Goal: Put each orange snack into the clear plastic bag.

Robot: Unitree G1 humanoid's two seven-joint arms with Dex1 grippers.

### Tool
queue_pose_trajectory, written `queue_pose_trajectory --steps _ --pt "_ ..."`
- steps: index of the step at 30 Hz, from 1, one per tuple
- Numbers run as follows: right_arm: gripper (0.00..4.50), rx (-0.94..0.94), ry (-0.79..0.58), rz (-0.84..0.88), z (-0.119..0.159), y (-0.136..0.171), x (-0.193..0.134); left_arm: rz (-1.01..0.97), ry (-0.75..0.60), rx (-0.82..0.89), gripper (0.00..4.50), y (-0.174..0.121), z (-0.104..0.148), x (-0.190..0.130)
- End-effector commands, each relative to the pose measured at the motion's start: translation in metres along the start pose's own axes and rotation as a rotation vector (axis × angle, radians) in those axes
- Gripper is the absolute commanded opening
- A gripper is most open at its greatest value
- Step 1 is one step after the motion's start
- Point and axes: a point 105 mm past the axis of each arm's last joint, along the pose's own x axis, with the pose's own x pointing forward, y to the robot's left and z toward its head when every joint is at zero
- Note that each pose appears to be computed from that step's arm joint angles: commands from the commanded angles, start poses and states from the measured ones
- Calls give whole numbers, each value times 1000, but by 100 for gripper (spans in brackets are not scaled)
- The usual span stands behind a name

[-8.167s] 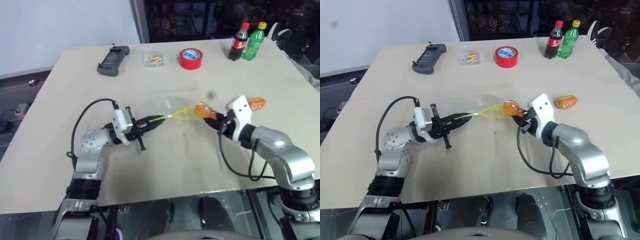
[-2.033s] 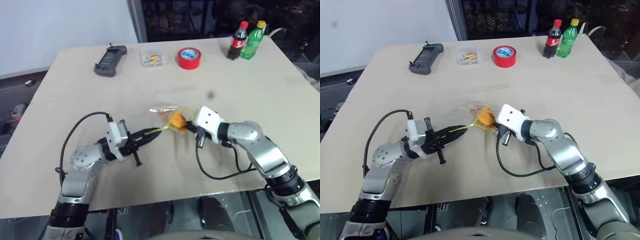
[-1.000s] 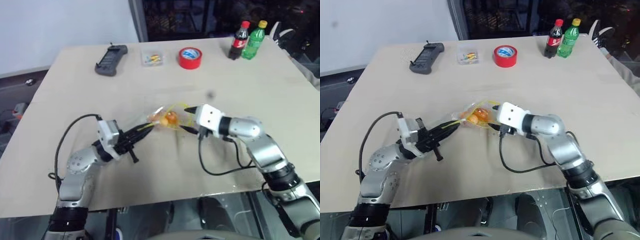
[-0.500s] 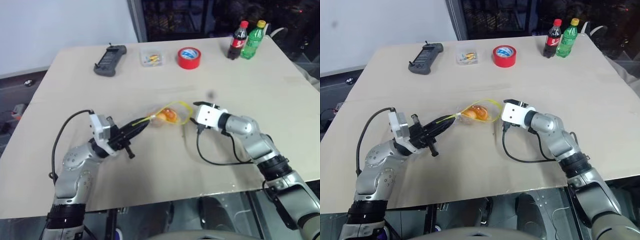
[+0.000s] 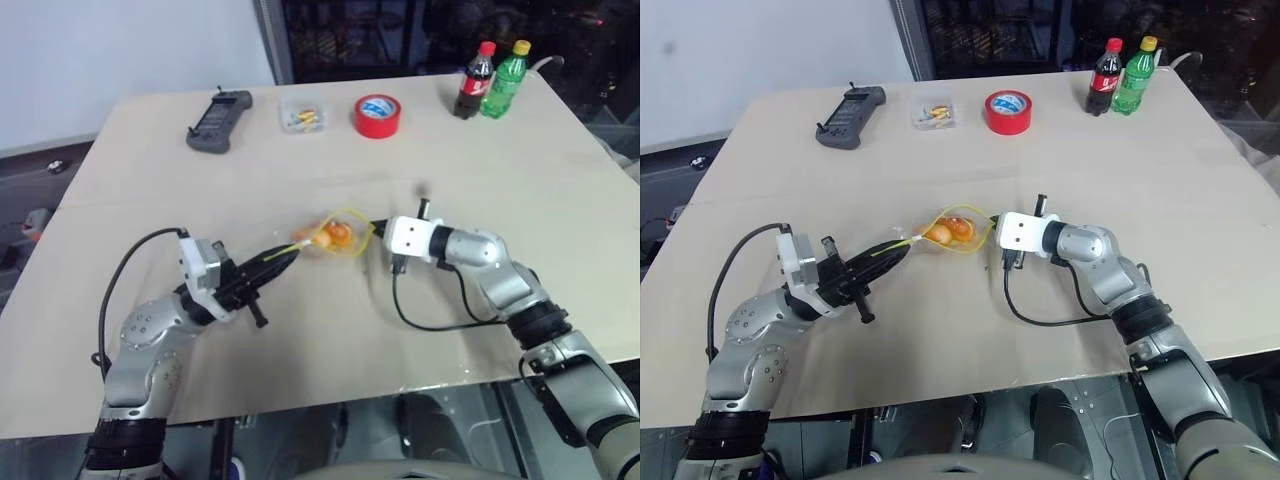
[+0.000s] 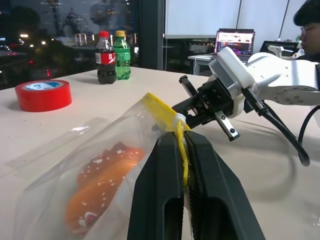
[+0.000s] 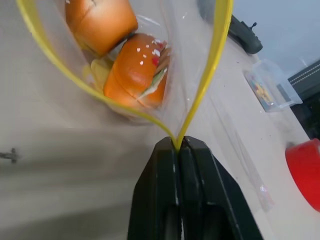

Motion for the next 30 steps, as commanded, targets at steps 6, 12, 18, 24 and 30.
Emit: queue_pose_trajectory --steps 6,12,18,24,30 --pt "4 -101 162 -416 -13 -114 -59 157 -22 191 0 49 23 52" --pt "4 -231 273 -637 -10 -175 -108 147 -86 382 0 80 64 108" --pt "4 -250 334 -632 -17 -154 -132 80 -43 468 0 70 44 109" --pt "4 -124 418 -518 -51 -78 -132 -3 42 461 0 36 -16 86" --pt "4 -60 424 -432 -49 -34 -134 -91 80 485 0 21 -26 71"
